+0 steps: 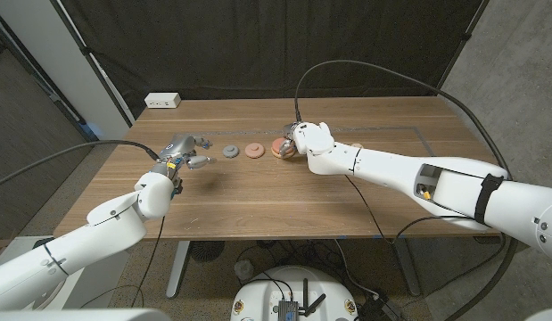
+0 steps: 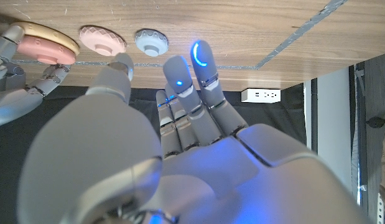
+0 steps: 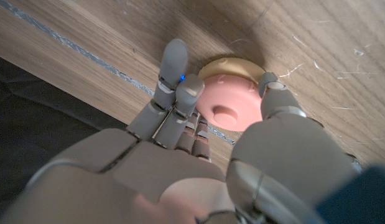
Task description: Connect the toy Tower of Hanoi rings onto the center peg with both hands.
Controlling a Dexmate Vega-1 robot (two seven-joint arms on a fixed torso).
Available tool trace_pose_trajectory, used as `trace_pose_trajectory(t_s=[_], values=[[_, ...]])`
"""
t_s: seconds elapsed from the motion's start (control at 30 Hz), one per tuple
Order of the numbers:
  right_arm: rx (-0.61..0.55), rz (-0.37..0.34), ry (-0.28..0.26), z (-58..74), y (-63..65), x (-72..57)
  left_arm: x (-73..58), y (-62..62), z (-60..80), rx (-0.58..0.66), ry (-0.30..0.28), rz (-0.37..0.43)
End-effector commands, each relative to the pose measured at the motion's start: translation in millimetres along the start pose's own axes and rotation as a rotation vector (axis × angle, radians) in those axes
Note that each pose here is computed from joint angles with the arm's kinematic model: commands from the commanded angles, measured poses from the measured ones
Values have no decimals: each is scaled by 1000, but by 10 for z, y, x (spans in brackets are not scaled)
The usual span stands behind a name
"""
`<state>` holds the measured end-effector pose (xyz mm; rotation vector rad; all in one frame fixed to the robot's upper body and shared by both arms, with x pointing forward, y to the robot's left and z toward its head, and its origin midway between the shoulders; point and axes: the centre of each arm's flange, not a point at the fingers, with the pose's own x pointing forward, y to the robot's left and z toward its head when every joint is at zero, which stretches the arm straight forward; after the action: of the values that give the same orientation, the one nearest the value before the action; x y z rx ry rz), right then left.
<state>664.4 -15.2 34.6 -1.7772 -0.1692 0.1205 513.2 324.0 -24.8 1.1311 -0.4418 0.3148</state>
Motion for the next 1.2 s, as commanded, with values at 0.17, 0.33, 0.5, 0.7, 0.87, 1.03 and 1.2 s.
trace_pose_trajectory(t_s=[0.17, 0.33, 0.5, 0.7, 0.87, 1.03, 1.2], values=[[9, -29, -10, -29, -69, -88, 25, 10, 19, -2, -5, 4], [13, -36, -11, -35, -94, -114, 25, 14, 20, -3, -6, 7], [12, -46, -9, -39, -110, -133, 23, 15, 21, -2, -7, 5], [9, -35, -2, -45, -99, -105, 19, 26, 29, 0, -10, 6], [9, -26, -4, -43, -74, -98, 16, 29, 32, 1, -9, 6], [14, -26, -8, -50, -73, -120, 15, 26, 40, 0, -10, 6], [8, -28, -11, -29, -74, -159, 14, 19, 45, -3, -11, 8]])
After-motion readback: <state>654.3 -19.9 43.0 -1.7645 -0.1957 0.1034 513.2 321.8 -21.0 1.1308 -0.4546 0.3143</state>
